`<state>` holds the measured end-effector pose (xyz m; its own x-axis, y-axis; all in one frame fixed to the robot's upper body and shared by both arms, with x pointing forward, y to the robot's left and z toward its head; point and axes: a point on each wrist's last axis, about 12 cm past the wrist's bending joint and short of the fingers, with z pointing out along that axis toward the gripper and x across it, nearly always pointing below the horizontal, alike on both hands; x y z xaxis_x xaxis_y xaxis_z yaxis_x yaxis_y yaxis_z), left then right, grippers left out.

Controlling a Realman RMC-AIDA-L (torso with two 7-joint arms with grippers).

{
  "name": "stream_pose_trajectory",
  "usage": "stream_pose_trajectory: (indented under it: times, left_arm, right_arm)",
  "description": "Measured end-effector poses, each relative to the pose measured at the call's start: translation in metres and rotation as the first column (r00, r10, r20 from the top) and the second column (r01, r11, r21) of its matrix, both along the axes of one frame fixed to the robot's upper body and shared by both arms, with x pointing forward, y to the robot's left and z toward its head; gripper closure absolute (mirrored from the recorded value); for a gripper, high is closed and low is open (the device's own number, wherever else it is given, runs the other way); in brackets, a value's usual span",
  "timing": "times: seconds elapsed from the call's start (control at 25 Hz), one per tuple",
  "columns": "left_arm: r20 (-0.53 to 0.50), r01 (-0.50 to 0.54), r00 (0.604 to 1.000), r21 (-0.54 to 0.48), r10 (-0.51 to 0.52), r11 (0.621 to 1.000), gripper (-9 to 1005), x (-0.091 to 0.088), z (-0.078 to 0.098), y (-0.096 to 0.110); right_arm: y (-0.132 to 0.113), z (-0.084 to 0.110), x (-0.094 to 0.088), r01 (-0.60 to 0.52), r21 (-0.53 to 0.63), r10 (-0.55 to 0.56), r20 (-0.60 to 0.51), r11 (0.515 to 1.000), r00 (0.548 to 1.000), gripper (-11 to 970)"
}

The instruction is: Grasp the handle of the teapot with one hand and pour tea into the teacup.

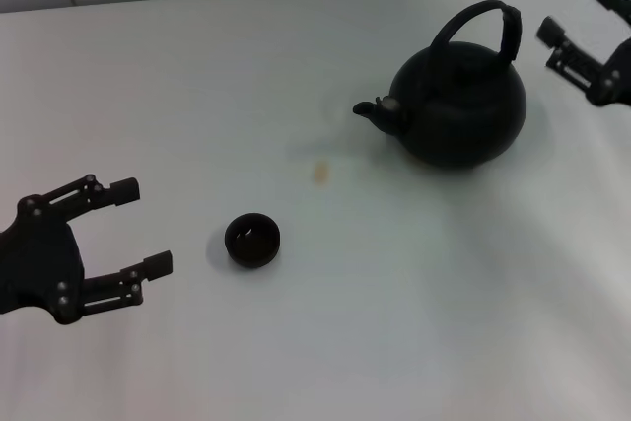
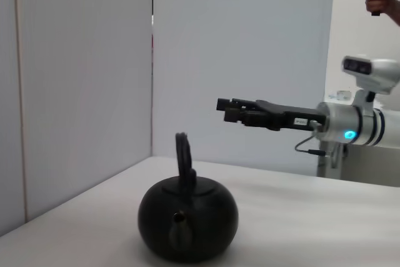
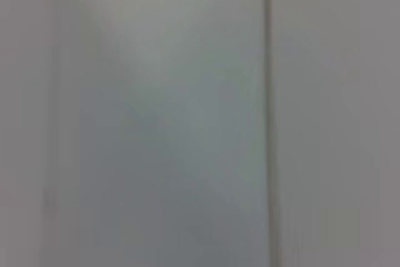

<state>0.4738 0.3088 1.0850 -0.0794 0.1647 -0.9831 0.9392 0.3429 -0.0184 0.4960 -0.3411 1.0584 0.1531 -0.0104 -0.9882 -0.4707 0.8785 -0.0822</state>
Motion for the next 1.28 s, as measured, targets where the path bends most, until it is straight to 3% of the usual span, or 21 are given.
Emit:
stream_pose_trajectory:
  times: [0.04,0.08,0.16,0.24,0.32,0.44,0.64,1.28]
  left_arm:
    - [0.006,0.008,1.0,-0.006,-0.008,1.0,149,0.0,-0.002,-0.002]
    - [0.006,0.008,1.0,-0.006,-0.008,1.0,149,0.0,-0.002,-0.002]
    - [0.021,0.019,1.0,-0.013,-0.019,1.0,149,-0.001,-0.003,-0.003]
    - [0.025,0.028,0.999,-0.018,-0.028,0.999,149,-0.002,-0.003,-0.004]
    - [0.022,0.031,0.999,-0.022,-0.03,0.999,149,-0.003,-0.004,-0.004]
    - [0.006,0.036,0.999,-0.037,-0.036,0.999,149,-0.007,-0.007,-0.005]
    - [-0.01,0.026,1.0,-0.043,-0.026,0.999,149,-0.014,-0.011,-0.002]
    - [0.0,0.041,0.999,-0.059,-0.041,0.997,149,-0.021,-0.015,-0.004]
  right_arm:
    - [0.006,0.002,-0.007,-0.093,-0.03,0.094,0.015,0.995,0.995,144]
    - [0.006,0.002,-0.007,-0.093,-0.03,0.094,0.015,0.995,0.995,144]
    - [0.012,0.005,-0.015,-0.217,-0.069,0.219,0.01,0.974,0.976,145]
    - [0.014,0.012,-0.025,-0.388,-0.096,0.386,-0.04,0.916,0.921,145]
    - [0.013,0.015,-0.028,-0.432,-0.097,0.428,-0.057,0.897,0.902,145]
    - [0.011,0.022,-0.038,-0.569,-0.119,0.558,-0.112,0.814,0.822,145]
    - [0.011,0.026,-0.042,-0.622,-0.124,0.607,-0.137,0.773,0.782,144]
    - [0.015,0.022,-0.039,-0.619,-0.121,0.601,-0.157,0.776,0.784,143]
